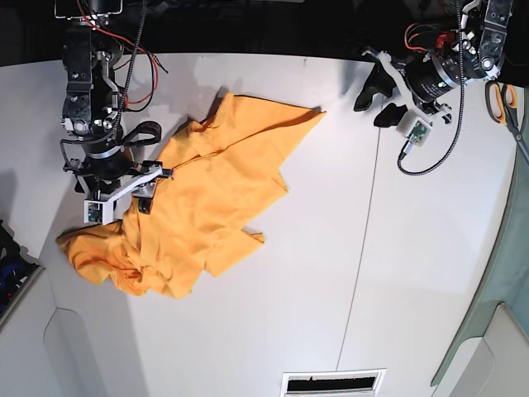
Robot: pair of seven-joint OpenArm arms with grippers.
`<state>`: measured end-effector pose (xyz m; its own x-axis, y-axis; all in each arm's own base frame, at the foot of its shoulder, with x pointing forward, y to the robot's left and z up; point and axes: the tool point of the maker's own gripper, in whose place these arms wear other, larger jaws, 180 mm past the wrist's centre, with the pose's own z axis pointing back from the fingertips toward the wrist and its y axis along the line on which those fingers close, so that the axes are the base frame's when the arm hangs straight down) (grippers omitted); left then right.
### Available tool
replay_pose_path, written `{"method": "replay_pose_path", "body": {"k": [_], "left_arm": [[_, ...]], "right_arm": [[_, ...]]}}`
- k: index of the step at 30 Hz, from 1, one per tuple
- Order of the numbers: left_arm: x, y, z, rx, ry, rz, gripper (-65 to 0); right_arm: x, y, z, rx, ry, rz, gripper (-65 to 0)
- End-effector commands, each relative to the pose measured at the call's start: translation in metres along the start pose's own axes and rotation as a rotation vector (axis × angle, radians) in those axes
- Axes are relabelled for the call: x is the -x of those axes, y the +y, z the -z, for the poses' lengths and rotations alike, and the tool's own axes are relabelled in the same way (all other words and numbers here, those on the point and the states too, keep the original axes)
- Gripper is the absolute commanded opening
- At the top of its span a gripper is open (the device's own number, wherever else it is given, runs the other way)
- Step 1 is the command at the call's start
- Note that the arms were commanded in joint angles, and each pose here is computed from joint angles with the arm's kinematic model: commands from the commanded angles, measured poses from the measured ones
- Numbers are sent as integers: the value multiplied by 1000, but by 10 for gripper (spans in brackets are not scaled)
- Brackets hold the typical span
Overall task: Layout the t-shirt on the table in an organized manner, then fold the t-shirt properly
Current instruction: 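Grasp the orange t-shirt fabric with the right gripper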
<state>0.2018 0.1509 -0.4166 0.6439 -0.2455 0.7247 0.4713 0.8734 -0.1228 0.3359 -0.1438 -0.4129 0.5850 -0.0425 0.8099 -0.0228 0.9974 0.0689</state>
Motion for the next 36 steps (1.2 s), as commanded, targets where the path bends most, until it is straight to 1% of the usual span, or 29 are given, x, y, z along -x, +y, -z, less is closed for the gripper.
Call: {"method": "replay_pose_path", "body": {"k": [1,5,9,11,12,15,16,17,18,25,26,29,31,36], "left_arm": [[-14,2,1,8,-46,8,-327],[-18,3,11,18,-48,12,-327],[-21,3,17,22,-52,6,-327],[-22,3,18,22,-56,5,-327],[-22,3,18,22,-56,4,-327],[-22,3,18,21,-55,5,-327],[-22,3,18,22,-55,5,-327],[-22,3,18,22,-54,5,-327],[-22,3,18,22,-55,5,-327],[-22,3,18,22,-55,5,-327],[-22,3,18,22,-54,5,-327],[-22,3,18,22,-54,5,-327],[-21,3,18,22,-54,5,-327],[-21,3,18,22,-54,5,-327]], "right_arm": [[-15,6,0,-23,-50,3,-275],[-5,13,3,-52,-24,20,-277],[10,19,7,-58,13,39,-277],[13,22,8,-62,17,49,-281],[13,25,8,-68,13,51,-307],[11,32,9,-88,1,45,-447],[10,34,9,-94,-4,43,-484],[10,36,9,-97,-5,45,-505],[9,38,9,-99,-7,49,-508],[9,39,10,-93,-6,32,-502],[9,39,10,-93,-6,31,-490],[6,39,9,-93,-13,30,-413],[3,39,8,-93,-16,29,-378],[-8,39,4,-86,-33,1,-374]]}}
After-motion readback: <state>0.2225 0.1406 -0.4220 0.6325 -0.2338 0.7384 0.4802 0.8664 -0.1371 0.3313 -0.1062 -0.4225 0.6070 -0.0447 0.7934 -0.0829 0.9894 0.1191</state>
